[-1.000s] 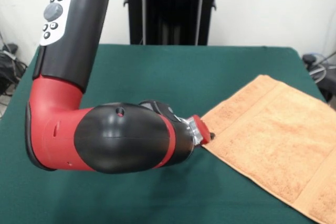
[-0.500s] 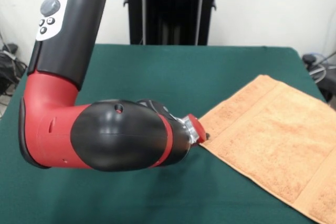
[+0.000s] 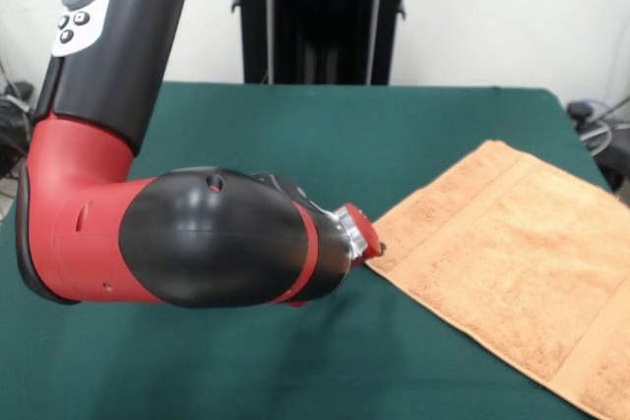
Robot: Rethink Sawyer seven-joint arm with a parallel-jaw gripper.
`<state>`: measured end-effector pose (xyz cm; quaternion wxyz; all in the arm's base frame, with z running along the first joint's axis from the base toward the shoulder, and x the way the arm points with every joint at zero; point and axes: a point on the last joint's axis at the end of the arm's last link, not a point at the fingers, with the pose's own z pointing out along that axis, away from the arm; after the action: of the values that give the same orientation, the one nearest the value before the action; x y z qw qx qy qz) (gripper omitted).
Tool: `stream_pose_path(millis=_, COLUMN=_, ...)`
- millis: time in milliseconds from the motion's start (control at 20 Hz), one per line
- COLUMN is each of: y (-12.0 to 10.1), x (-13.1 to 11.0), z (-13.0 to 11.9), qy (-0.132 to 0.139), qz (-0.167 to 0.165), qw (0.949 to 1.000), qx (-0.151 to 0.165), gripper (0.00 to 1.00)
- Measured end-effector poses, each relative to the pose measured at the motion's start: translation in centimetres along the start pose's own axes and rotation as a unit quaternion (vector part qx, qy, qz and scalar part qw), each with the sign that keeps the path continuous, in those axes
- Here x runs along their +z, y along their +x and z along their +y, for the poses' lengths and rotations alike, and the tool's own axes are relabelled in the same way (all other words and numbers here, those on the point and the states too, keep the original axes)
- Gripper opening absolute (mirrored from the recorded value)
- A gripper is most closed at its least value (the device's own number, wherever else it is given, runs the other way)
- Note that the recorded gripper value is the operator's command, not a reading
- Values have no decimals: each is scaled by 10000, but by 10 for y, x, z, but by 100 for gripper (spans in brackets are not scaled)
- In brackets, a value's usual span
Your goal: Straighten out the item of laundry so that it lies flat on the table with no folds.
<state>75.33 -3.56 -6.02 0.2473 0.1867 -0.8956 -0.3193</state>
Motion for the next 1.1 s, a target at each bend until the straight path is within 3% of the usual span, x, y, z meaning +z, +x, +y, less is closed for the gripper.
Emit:
stream_pose_path(millis=200, y=1, x=-1, z=0, qy=67, qz=-82, qw=9999, qx=-36, gripper=100)
stream_pose_path(millis=550, y=-2, x=5, z=-10, qy=312, qz=-549, qw=9980, qx=-78, gripper=100)
stream_pose_path(millis=1100, y=12, x=6, z=10, qy=300, qz=-418, qw=9983, qx=-265, gripper=100)
